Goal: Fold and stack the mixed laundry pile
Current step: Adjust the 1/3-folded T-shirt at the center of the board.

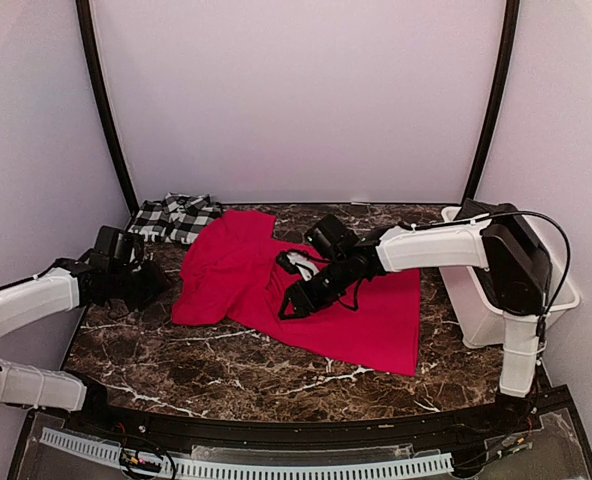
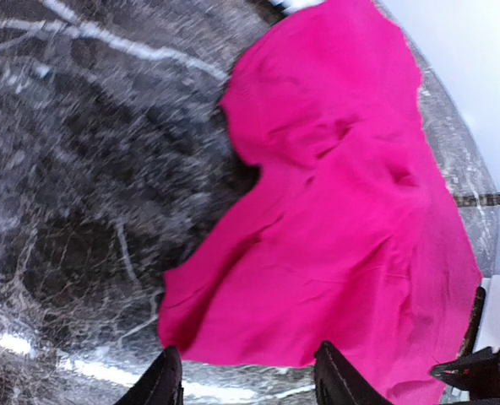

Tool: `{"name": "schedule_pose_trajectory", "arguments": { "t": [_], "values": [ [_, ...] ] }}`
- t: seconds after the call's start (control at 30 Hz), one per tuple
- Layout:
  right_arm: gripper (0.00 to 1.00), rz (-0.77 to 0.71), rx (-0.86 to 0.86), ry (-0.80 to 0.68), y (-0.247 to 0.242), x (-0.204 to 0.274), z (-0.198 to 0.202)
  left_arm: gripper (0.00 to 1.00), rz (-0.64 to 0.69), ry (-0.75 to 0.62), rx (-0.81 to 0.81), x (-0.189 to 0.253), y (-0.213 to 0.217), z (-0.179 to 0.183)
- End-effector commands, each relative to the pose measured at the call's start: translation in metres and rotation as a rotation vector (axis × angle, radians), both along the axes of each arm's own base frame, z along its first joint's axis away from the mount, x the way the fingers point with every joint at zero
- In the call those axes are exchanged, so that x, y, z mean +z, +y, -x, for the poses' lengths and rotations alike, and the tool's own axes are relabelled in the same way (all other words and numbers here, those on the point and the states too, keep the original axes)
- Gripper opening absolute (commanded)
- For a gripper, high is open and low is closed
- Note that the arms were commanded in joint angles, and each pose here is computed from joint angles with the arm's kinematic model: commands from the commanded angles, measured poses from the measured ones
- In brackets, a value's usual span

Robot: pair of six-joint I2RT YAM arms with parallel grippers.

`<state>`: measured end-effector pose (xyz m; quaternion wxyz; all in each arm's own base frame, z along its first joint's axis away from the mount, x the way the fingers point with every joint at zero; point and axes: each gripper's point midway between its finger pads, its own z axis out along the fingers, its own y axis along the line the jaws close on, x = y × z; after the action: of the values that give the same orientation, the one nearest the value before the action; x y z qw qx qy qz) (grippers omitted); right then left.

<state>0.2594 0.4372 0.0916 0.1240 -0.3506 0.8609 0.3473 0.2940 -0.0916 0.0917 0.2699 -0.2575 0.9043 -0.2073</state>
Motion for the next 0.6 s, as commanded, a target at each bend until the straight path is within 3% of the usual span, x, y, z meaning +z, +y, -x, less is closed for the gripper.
{"name": "schedule_pose_trajectory", "arguments": {
  "t": [0.0,0.27,0.4,0.57],
  "values": [
    [0.52,0.089,-0.051,0.021,-0.035,-0.033,0.006,0.50,0.000,-0.050,-0.129,0.026,-0.022,-0.018],
    [0.51,0.159,-0.067,0.066,-0.057,-0.062,0.011,0.46,0.097,-0.003,-0.222,-0.015,-0.064,-0.054],
    [0.50,0.187,-0.059,0.077,-0.066,-0.068,0.017,0.44,0.118,0.096,-0.204,-0.049,-0.067,-0.044],
    [0.50,0.214,-0.051,0.115,-0.079,-0.076,0.031,0.44,0.020,0.225,-0.066,-0.068,-0.032,-0.005]
  ]
}}
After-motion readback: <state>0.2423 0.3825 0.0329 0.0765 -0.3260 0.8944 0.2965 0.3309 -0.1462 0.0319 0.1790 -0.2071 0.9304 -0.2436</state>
